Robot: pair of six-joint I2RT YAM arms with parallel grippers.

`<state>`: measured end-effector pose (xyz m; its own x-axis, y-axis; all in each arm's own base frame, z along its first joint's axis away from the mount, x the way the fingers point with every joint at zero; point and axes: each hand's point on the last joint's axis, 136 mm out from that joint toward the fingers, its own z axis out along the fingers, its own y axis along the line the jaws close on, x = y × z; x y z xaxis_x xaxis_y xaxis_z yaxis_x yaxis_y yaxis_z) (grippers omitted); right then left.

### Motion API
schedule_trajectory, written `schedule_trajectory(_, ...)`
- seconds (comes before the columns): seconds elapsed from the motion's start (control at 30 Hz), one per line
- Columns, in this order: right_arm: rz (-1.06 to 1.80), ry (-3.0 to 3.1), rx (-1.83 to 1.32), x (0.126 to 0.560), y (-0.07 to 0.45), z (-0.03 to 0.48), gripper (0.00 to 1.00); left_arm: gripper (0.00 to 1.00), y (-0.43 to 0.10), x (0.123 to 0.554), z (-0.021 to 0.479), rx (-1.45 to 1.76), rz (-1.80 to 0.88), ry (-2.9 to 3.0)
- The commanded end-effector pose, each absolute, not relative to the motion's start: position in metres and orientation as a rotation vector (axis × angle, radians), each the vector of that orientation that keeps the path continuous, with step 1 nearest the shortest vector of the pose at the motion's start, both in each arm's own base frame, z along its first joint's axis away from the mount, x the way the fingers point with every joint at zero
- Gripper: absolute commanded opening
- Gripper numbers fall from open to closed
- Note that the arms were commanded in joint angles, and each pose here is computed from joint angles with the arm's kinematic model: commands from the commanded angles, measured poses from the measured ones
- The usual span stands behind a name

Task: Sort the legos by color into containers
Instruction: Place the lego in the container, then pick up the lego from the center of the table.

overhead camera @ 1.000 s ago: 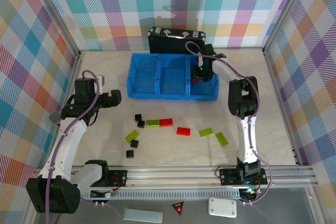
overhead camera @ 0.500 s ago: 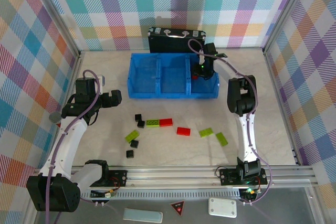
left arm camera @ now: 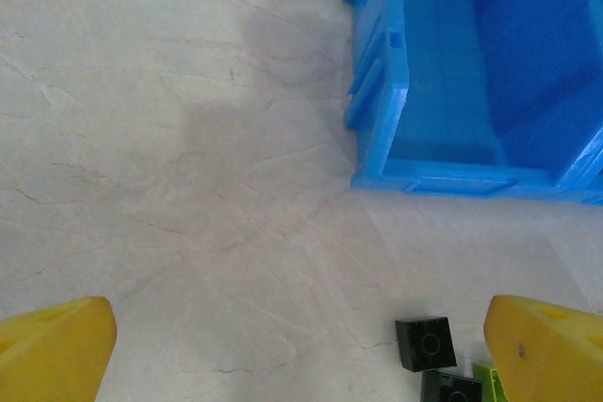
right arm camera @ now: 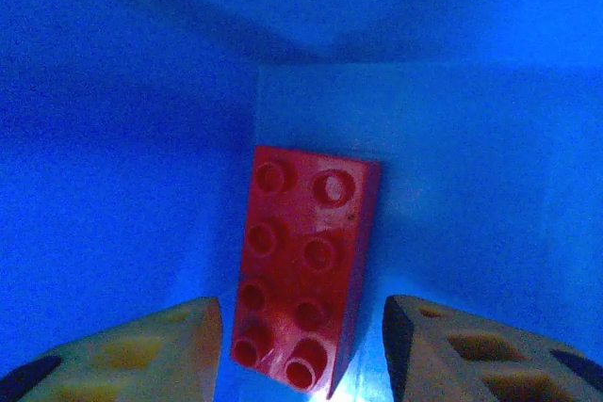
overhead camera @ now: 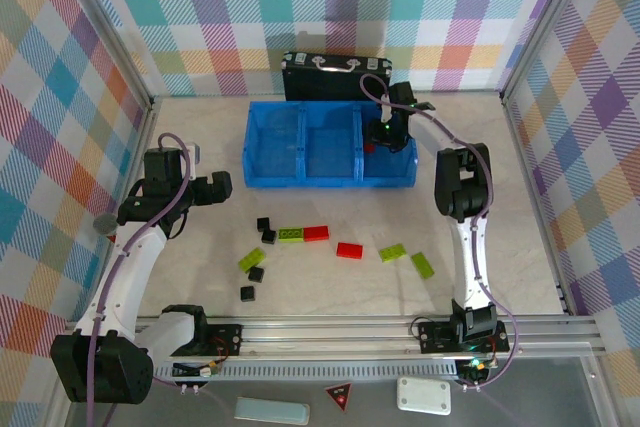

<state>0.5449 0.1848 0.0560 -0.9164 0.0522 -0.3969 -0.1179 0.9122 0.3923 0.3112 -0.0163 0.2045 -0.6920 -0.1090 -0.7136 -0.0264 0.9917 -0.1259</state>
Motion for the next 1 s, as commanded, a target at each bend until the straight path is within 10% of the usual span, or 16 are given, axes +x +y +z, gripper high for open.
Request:
schedule_trajectory(0.0, 0.633, 2.572, -0.077, 0.543, 0.187, 0.109, 0.5, 1.0, -0.019, 0.313, 0.202, -0.064, -0.136, 2.335)
schedule_trajectory(0.97, 0.598, 2.678, -0.059, 0.403, 0.176, 0.14, 0.45, 0.95, -0.037, 0.313, 0.2, -0.023, -0.258, 2.376)
